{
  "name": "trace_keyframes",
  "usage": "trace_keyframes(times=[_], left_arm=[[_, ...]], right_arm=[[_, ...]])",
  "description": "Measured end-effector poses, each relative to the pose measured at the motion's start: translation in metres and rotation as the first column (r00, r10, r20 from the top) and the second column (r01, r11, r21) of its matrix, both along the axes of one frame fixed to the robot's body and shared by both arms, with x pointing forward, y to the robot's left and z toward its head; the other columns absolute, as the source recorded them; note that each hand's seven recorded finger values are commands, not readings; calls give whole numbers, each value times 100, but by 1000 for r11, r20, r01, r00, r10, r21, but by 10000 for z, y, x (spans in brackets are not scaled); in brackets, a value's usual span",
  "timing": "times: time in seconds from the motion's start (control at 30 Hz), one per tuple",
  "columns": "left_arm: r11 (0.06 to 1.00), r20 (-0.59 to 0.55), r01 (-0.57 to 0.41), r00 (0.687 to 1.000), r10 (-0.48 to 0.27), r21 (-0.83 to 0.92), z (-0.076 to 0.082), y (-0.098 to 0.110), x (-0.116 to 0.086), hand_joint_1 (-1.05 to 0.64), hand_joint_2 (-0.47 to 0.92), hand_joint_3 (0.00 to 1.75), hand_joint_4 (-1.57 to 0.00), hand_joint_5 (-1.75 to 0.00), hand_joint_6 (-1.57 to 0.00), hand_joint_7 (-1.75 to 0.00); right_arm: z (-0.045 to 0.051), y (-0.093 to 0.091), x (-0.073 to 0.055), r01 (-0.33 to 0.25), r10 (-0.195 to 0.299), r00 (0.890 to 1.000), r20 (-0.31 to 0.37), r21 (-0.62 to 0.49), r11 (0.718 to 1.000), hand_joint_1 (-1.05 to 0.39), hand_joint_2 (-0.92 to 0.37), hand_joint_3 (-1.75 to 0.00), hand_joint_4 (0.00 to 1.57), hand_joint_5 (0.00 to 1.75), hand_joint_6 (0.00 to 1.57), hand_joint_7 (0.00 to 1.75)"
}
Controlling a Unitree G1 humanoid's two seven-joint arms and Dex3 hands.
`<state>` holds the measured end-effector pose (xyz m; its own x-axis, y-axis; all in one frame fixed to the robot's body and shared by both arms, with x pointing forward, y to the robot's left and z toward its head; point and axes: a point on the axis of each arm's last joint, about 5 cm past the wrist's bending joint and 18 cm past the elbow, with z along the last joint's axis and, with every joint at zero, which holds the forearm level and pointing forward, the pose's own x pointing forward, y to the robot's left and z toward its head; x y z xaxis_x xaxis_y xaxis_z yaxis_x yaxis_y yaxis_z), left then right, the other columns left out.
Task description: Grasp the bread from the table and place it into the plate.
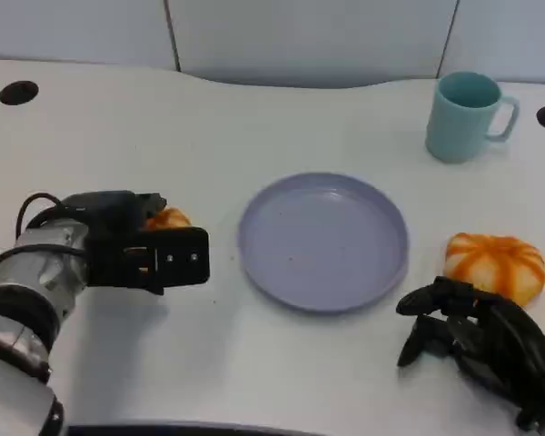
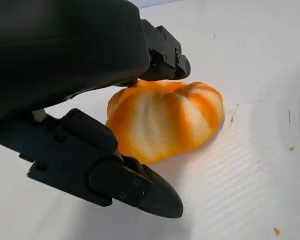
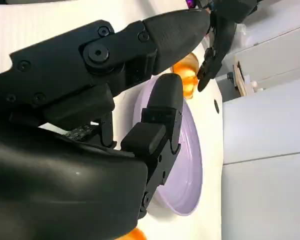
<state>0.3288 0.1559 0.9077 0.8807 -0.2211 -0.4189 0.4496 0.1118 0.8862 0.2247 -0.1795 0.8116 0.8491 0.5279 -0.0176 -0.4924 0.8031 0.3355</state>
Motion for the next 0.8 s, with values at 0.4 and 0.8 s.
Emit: trace_keyframes(times=[0.4,0.8], left_arm=[[989,-9,27,1000,-26,144,-47,-35,-10,-78,73,0,-1,-31,-18,-1],[988,77,-13,997,1,157,-44,-51,0,-45,74,1,-44,-150,-41,-135]], right_arm=[[1,4,2,2,-2,1000,-2,-3,1000,-51,-92,-5,65,142,78,84],[-5,4,4,1,0,1000,-20,38,999,-56,-92,-8,66,137,80,79]])
